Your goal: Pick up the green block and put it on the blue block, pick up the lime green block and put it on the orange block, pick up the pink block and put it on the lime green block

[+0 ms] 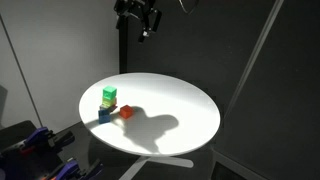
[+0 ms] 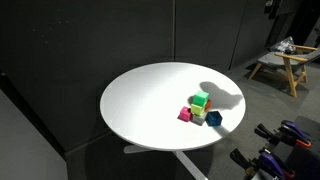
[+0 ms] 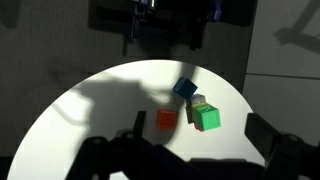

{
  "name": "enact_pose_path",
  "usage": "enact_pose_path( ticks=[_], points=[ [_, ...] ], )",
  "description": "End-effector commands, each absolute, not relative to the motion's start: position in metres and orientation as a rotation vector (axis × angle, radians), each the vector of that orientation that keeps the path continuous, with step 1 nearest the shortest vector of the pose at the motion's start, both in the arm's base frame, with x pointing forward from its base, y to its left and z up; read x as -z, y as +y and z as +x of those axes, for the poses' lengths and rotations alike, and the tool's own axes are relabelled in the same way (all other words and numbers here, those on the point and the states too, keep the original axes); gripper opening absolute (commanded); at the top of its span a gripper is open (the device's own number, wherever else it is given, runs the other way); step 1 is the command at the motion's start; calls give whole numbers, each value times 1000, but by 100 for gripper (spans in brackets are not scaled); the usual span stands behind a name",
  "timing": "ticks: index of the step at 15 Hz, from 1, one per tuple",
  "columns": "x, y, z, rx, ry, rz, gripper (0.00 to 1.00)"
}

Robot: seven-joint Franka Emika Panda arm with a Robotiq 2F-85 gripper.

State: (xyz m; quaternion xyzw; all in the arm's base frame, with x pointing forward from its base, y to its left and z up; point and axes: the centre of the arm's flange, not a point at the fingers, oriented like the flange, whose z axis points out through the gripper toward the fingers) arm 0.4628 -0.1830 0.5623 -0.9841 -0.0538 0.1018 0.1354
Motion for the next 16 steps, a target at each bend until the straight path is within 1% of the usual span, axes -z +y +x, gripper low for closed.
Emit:
enact_pose_path(
  ticks=[1, 10, 16],
  points=[
    [-563, -183, 463, -292, -156, -2851, 100],
    [-565, -183, 461, -285, -157, -2852, 100],
    [-556, -160, 469, -284, -217, -2892, 100]
  ],
)
